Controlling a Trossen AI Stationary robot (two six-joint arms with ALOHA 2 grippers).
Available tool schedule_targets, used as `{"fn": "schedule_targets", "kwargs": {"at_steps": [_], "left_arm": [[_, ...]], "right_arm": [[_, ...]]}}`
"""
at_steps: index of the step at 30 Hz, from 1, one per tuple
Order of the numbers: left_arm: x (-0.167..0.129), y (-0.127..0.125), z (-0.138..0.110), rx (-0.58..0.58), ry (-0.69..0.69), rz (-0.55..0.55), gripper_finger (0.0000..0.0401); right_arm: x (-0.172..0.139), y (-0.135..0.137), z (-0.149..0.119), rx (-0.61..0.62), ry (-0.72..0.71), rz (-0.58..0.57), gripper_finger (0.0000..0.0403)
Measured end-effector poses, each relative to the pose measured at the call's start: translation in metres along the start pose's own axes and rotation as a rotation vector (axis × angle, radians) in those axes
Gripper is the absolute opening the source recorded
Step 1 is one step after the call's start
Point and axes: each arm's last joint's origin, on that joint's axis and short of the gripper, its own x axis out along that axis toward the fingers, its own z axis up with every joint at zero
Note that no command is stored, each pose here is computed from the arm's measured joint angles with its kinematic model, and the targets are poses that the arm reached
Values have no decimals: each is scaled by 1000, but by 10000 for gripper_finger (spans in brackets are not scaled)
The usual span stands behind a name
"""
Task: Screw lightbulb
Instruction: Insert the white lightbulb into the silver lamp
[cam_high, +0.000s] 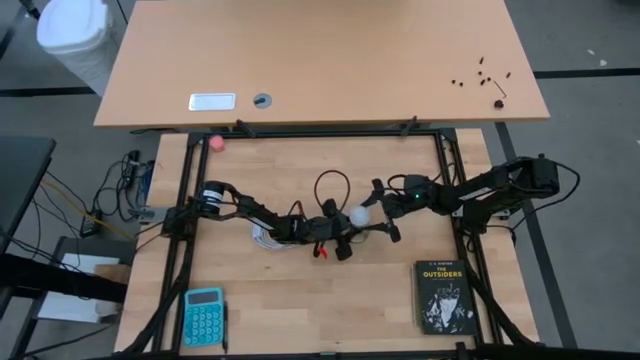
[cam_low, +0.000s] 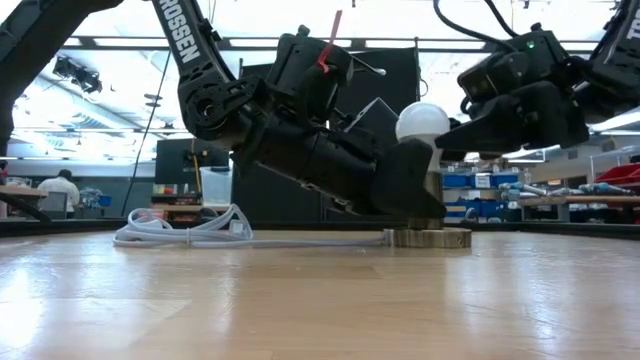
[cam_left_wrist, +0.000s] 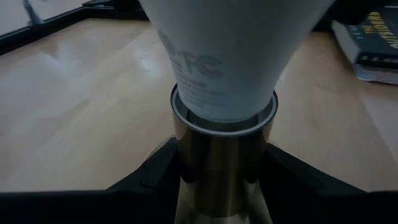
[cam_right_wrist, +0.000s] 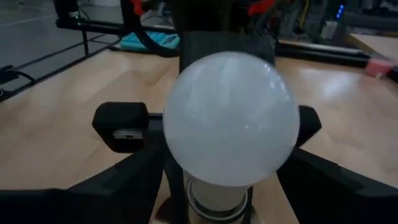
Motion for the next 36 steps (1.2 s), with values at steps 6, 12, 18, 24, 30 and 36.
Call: {"fn": "schedule_targets", "kwargs": {"at_steps": [6,12,18,24,30,36], "left_arm": [[0,-1,0,0,-3,-33,184],[0,-1,0,0,-1,-41,184],[0,-2,0,1,3,-63,184],[0,-3,0,0,3,-65,184],[0,-3,0,-5,1,-64,184],[0,-3,0,-9,1,-62,184]], "right_arm": [[5,-1,0,-3,-6,56,307],[20,-4,-7,0,-13,118,307],[25,-5,-10,-27,-87,159,307],[28,-6,-14,-26,-128,218,307],[37,-7,-19,-34,-140,237,307],[43,-5,-20,-43,-157,250,307]]}}
